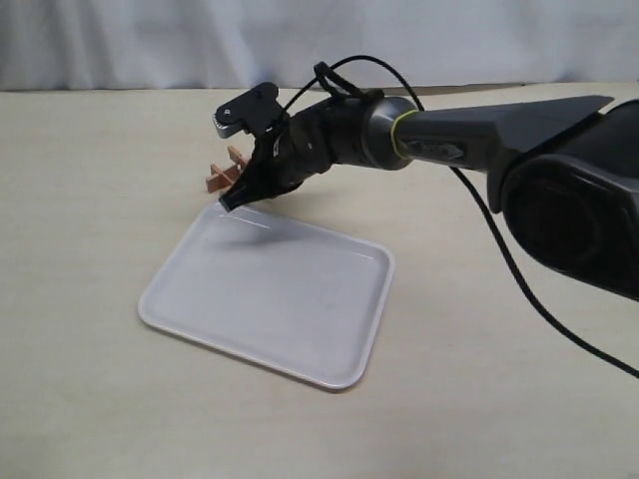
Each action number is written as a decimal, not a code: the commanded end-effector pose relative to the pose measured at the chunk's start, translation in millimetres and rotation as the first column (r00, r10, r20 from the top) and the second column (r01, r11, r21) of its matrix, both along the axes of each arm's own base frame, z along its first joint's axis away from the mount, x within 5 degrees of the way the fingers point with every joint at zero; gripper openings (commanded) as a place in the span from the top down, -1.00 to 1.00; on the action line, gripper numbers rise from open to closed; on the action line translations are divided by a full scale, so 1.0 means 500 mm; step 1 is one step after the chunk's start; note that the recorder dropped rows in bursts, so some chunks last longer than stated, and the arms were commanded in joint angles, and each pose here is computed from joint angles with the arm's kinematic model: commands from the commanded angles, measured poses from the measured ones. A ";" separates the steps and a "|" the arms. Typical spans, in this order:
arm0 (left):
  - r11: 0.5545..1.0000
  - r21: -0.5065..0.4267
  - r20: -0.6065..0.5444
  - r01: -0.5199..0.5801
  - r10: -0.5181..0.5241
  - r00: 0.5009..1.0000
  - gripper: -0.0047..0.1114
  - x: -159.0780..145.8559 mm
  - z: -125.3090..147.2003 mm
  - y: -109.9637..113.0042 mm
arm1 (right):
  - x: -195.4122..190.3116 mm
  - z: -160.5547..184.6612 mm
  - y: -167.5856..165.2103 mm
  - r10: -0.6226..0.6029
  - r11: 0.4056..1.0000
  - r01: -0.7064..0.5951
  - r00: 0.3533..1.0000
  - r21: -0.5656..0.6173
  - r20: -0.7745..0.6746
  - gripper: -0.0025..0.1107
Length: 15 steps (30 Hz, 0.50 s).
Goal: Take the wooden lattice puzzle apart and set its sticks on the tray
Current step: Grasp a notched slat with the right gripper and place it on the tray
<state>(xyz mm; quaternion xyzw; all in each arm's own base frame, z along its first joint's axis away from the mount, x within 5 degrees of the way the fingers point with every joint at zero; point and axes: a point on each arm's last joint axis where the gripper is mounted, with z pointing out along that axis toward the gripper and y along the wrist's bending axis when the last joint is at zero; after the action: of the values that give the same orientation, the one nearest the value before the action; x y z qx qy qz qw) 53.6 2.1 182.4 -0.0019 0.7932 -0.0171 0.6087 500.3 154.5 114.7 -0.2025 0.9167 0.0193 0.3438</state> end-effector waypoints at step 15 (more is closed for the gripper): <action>1.000 -0.001 0.007 0.009 -0.009 1.000 0.92 0.000 0.000 -0.001 | -0.141 0.183 0.006 0.190 0.971 -0.172 0.976 0.165 -0.104 0.87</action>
<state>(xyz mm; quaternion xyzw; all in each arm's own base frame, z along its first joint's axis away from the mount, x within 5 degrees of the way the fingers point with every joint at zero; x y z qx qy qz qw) 53.6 2.1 182.4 -0.0019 0.7932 -0.0171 0.6087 450.2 152.6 207.3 -0.2371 0.9137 0.0823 0.3197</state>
